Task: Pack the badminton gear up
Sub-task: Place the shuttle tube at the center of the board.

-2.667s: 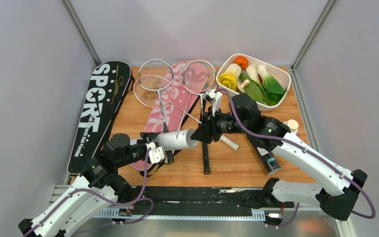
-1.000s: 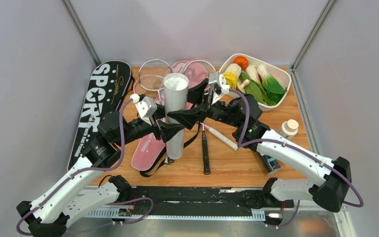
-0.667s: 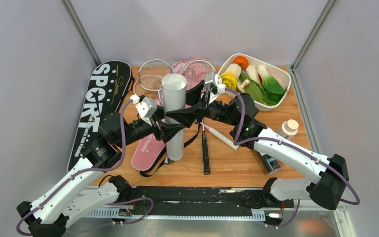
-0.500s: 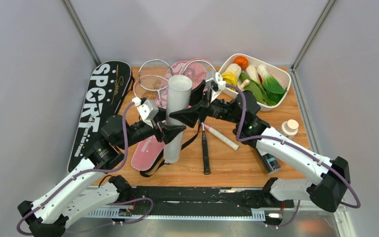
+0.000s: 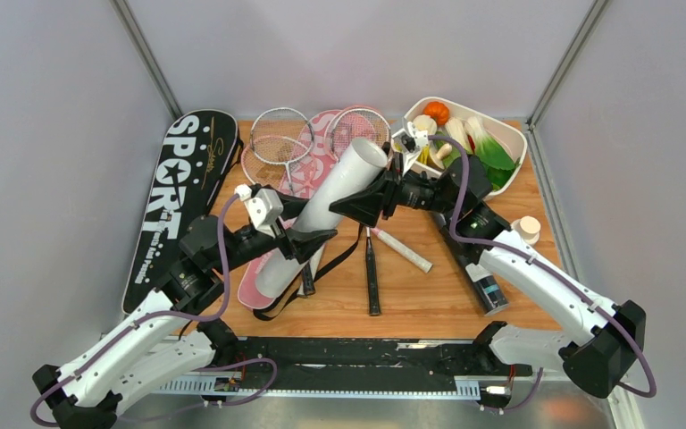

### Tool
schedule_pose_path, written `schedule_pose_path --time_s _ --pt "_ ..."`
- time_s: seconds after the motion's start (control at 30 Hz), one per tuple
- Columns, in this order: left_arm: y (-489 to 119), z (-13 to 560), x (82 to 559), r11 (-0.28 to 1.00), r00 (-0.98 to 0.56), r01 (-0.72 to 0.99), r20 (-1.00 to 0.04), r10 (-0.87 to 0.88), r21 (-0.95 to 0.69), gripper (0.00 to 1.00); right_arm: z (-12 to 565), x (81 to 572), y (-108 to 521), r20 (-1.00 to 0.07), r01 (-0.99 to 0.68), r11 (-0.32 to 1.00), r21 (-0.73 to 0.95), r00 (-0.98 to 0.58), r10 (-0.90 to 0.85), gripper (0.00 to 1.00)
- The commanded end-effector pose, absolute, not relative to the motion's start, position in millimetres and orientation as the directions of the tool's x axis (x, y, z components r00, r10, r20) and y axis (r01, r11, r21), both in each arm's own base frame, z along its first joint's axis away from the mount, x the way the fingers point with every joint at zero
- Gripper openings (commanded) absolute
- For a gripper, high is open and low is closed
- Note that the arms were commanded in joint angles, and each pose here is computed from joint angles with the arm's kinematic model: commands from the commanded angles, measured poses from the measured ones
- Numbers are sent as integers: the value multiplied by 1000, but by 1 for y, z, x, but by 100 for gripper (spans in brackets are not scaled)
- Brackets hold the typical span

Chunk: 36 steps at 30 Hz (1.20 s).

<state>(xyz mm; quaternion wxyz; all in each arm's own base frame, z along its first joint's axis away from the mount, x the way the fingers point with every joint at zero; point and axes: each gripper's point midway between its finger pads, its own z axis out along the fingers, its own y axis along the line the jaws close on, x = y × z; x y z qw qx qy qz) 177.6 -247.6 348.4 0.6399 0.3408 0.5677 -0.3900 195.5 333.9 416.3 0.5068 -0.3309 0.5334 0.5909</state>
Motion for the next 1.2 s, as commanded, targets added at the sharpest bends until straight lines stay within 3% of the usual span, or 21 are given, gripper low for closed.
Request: schedule_pose_path --time_s 0.0,0.33,0.5,0.8,1.0,1.17 --pt "-244 320 161 426 -109 896 -993 -55 -122 74 527 211 274 -832 -966 249 72 79 548 16" --pt "-256 299 155 386 -287 884 -958 3 -263 74 546 220 262 -804 -961 257 102 72 590 14" --pt "-252 291 147 368 -279 896 -960 33 -247 75 557 236 233 -800 -918 383 102 154 580 14" --pt "-245 266 143 388 -304 888 -948 92 -247 76 600 227 199 -778 -901 433 27 253 575 14" --pt "-218 273 166 547 -207 830 -971 119 -110 76 575 260 187 -869 -784 620 32 284 405 15" --pt "-179 286 197 738 -73 675 -993 94 21 76 521 298 149 -969 -544 835 82 154 195 15"
